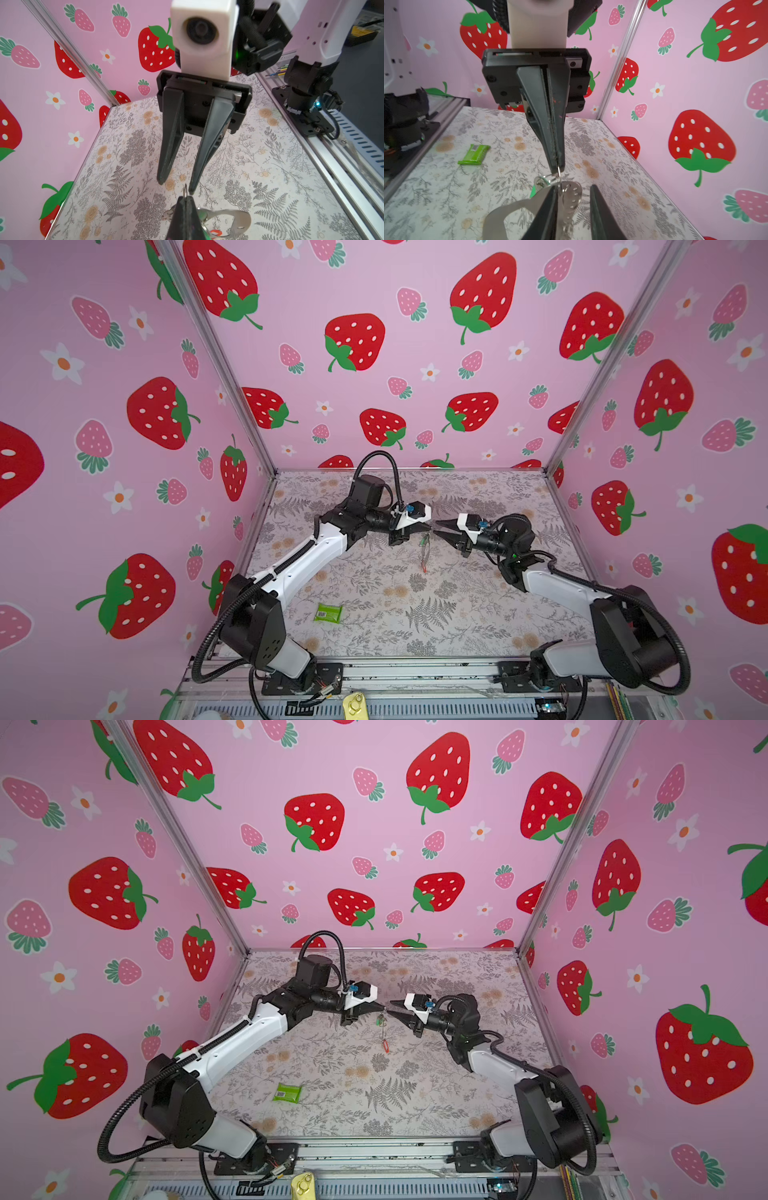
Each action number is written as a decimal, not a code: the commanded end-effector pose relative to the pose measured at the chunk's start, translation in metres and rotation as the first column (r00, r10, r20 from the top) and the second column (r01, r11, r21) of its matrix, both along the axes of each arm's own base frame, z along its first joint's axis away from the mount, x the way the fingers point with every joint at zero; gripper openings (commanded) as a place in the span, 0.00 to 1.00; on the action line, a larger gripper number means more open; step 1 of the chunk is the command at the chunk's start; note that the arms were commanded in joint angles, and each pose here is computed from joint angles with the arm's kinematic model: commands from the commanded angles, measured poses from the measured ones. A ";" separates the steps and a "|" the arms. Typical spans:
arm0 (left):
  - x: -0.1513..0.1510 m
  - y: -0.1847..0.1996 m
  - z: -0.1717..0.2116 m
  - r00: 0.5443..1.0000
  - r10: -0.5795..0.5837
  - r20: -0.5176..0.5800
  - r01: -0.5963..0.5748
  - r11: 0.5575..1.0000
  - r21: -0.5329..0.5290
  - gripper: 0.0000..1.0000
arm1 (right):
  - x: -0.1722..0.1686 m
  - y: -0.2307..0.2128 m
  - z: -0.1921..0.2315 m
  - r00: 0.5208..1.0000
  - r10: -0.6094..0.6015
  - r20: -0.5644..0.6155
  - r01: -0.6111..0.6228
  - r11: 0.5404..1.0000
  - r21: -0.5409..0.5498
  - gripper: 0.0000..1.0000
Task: Put the keys on the keyring
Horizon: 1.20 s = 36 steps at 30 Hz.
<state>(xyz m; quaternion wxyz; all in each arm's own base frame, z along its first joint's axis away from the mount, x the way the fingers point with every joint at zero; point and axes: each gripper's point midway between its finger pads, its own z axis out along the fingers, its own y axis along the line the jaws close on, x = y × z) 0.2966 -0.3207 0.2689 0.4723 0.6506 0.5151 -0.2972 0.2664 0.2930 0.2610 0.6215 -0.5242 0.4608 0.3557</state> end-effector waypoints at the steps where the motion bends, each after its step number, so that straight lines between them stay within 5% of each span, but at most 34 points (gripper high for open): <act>1: 0.000 0.008 -0.005 0.998 0.057 0.009 -0.058 0.988 0.142 0.00 | 0.008 -0.005 -0.004 0.995 -0.045 0.092 0.055 0.992 -0.115 0.28; 15: -0.003 0.000 0.000 0.992 0.129 0.010 -0.128 0.962 0.239 0.00 | -0.014 0.011 -0.001 0.992 0.109 0.064 -0.101 0.988 -0.119 0.19; 36: -0.016 -0.011 0.006 0.994 0.100 0.038 -0.106 0.967 0.233 0.00 | -0.022 0.016 -0.015 0.992 0.127 -0.002 -0.126 0.982 -0.141 0.09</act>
